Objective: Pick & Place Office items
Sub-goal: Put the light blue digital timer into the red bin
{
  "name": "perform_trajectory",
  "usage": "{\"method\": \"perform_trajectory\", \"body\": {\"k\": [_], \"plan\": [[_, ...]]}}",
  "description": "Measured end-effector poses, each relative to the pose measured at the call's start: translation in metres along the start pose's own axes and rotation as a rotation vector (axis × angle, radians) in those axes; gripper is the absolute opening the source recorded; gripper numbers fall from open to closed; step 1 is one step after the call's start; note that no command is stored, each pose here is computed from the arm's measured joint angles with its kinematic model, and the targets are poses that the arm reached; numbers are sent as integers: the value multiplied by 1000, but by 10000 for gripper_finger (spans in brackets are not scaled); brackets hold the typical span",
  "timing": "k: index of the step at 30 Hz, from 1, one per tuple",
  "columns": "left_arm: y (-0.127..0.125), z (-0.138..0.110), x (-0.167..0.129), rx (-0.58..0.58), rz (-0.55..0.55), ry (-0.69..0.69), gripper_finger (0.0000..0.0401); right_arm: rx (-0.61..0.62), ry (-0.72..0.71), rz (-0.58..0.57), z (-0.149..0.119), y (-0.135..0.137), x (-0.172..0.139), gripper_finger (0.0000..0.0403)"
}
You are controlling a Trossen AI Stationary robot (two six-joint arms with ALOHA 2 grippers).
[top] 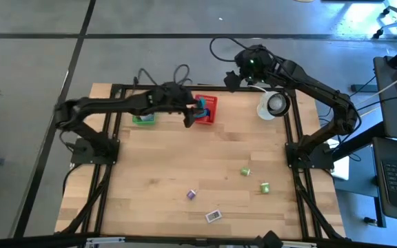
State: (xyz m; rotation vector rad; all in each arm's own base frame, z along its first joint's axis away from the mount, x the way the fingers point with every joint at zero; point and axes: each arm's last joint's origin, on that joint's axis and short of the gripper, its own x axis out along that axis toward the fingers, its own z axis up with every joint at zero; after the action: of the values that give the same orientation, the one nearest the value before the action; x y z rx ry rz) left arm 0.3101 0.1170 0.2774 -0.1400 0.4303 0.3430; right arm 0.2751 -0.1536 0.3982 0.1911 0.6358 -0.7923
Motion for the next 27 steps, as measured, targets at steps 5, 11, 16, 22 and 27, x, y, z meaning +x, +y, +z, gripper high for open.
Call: {"method": "perform_trajectory", "body": {"k": [5,11,16,22,27], "plan": [[17,-31,47,-36,53,89,153,-31,-2,-17,0,-1,0,291],[39,-65,81,-110,91,178,151,-72,-2,-15,0,-1,0,291],[44,-82,94,-50,85,237,153,-79,-12,-18,1,-2,1,291],[44,-86,96,1,80,255,157,-86,-13,-32,2,-8,2,291],[46,-86,96,11,119,256,175,-77,-11,-43,3,-12,3,291]]}}
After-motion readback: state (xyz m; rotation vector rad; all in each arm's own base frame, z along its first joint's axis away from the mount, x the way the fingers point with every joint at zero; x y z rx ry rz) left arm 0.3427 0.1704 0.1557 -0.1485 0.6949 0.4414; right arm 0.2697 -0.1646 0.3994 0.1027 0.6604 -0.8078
